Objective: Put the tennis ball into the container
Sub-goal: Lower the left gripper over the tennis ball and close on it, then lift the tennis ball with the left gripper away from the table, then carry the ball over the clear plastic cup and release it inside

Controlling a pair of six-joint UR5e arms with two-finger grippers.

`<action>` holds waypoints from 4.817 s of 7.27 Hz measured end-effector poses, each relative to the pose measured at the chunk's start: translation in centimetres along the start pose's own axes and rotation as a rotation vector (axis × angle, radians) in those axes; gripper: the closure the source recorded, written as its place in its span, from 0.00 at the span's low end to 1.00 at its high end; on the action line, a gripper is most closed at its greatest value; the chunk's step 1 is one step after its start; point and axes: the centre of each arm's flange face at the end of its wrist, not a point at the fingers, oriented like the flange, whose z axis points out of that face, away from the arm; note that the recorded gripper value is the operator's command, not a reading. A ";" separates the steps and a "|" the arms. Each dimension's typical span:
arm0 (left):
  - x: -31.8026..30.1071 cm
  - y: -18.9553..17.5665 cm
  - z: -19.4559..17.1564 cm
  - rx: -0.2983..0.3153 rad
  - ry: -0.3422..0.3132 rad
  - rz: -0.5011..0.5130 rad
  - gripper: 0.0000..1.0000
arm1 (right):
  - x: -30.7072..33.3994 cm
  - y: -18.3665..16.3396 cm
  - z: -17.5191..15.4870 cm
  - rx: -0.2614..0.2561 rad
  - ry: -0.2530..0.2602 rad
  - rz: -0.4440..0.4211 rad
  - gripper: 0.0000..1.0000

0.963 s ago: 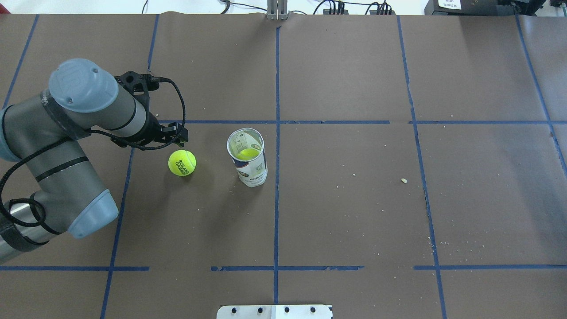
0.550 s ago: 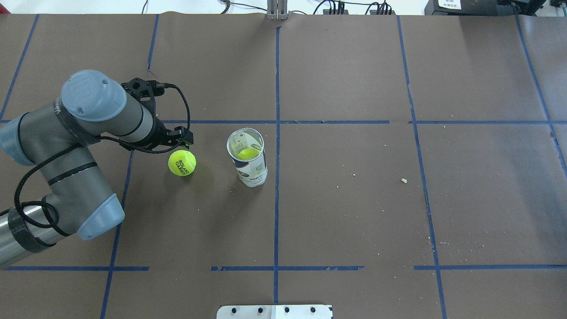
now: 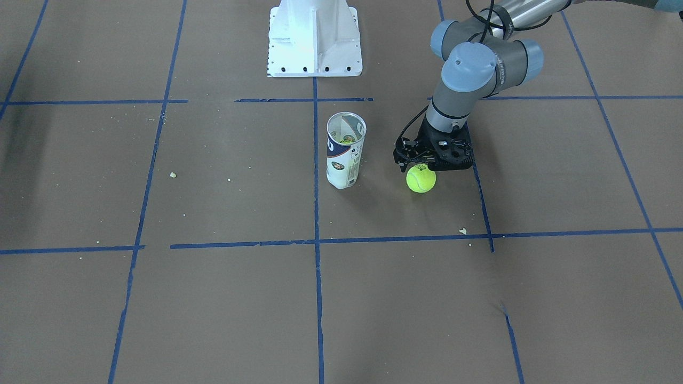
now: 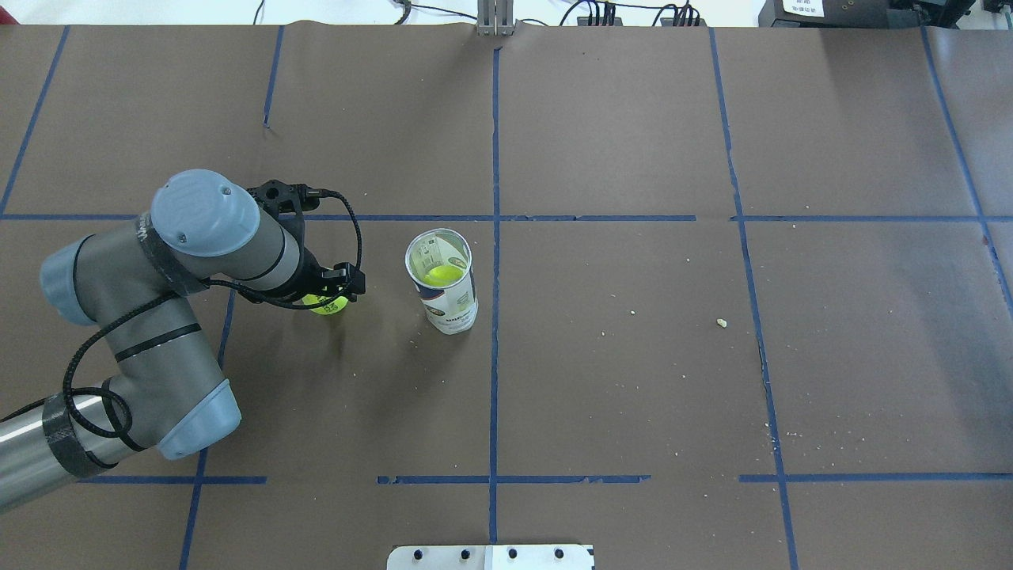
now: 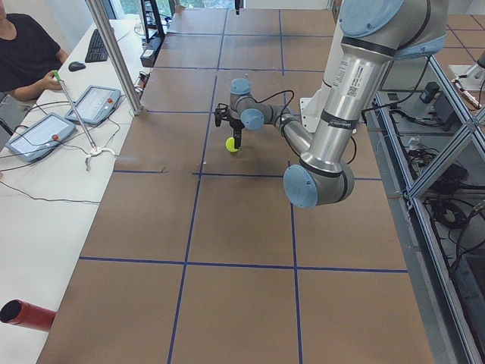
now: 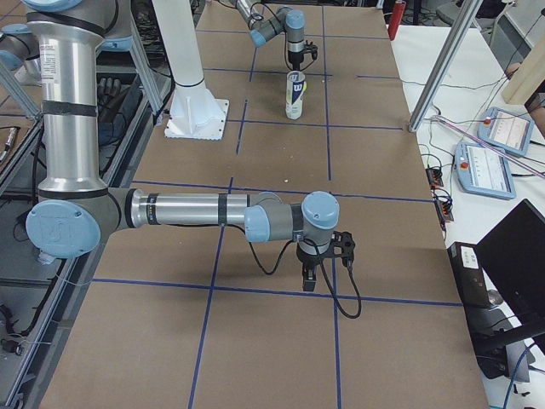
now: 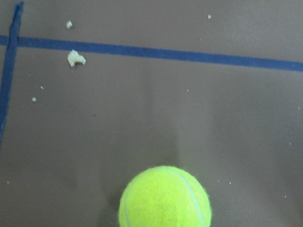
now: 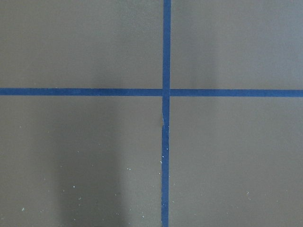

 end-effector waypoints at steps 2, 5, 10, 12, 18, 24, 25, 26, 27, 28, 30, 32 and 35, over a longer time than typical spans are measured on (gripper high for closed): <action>-0.3 -0.1 1.1 -0.001 0.001 0.002 0.00 | 0.0 0.0 0.0 0.000 0.000 0.000 0.00; 0.1 -0.5 1.3 0.021 0.006 0.010 0.00 | 0.0 0.0 0.0 0.000 0.000 0.000 0.00; -0.3 -1.2 1.8 0.045 -0.009 0.010 0.34 | 0.0 0.0 0.0 0.000 0.000 0.000 0.00; -0.1 -1.3 1.7 0.047 -0.005 0.009 0.92 | 0.0 0.0 0.0 0.000 0.000 0.000 0.00; 0.1 -2.8 -10.9 0.109 -0.028 -0.054 1.00 | 0.0 0.0 0.0 0.000 0.000 0.000 0.00; 2.9 -2.3 -25.2 0.080 -0.033 -0.045 1.00 | 0.0 0.0 0.0 0.000 0.000 0.000 0.00; 4.4 -2.1 -26.0 0.057 -0.016 -0.054 1.00 | 0.0 0.0 0.0 0.000 0.000 0.000 0.00; 6.8 -1.9 -25.9 0.025 -0.001 -0.072 1.00 | 0.0 0.0 0.0 0.000 0.000 0.000 0.00; 10.1 -1.6 -25.0 -0.007 0.004 -0.094 1.00 | 0.0 0.0 0.0 0.000 0.000 0.000 0.00; 13.2 -1.1 -24.2 -0.033 0.005 -0.110 1.00 | 0.0 0.0 0.0 0.000 0.000 0.000 0.00; 17.2 -0.9 -23.1 -0.061 -0.002 -0.120 1.00 | 0.0 0.0 0.0 0.000 0.000 0.000 0.00; 18.4 -1.5 -22.0 -0.067 -0.009 -0.123 1.00 | 0.0 0.0 0.0 0.000 0.000 0.000 0.00; 18.7 -2.2 -20.4 -0.059 -0.013 -0.118 0.23 | 0.0 0.0 0.0 -0.001 0.000 -0.001 0.00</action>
